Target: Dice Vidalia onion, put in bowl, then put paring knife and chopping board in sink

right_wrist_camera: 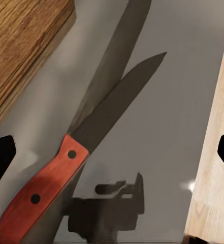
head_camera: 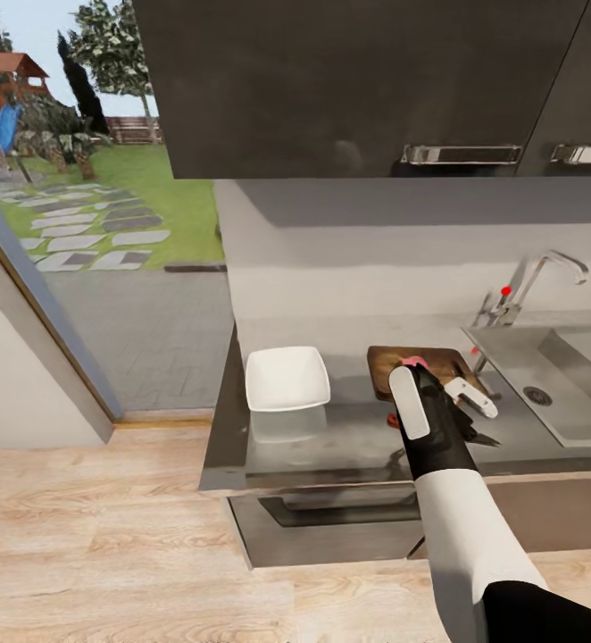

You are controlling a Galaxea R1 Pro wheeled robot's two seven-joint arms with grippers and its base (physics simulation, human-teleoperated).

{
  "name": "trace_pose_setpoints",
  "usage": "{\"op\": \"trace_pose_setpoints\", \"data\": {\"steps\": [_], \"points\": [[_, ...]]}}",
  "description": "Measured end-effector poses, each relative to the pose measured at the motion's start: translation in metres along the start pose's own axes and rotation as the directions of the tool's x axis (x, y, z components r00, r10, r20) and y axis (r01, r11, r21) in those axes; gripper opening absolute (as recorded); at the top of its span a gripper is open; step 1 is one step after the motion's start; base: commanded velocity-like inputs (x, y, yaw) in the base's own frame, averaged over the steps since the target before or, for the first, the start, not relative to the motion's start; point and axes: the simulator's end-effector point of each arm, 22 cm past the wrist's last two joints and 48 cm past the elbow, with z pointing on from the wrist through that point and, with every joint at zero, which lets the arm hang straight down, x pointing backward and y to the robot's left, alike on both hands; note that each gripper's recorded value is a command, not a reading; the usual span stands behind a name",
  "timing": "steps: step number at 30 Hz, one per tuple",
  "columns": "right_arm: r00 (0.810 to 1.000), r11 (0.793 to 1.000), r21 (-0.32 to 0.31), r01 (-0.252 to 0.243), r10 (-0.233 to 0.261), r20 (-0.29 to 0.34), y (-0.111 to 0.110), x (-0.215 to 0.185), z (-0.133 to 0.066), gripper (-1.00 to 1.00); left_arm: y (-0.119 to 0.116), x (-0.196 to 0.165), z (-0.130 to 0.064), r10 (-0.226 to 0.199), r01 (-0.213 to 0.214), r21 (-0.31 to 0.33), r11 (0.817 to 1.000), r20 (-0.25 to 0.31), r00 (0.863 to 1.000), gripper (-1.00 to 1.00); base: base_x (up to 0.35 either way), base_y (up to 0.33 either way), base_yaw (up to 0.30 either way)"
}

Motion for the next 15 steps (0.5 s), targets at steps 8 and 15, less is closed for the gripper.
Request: {"op": "trace_pose_setpoints", "data": {"steps": [8, 15], "points": [[1.000, 1.000, 0.008, 0.012, -0.012, -0.008, 0.001, 0.007, 0.006, 1.00, 0.000, 0.004, 0.000, 0.002, -0.002, -0.001, 1.000, -0.011, 1.000, 1.00, 0.000, 0.051, 0.000], [1.000, 1.000, 0.015, 0.019, -0.019, -0.013, 0.001, 0.011, 0.010, 1.00, 0.001, 0.008, 0.000, 0.003, -0.003, -0.001, 1.000, -0.021, 1.000, 1.00, 0.000, 0.023, 0.000]]}}
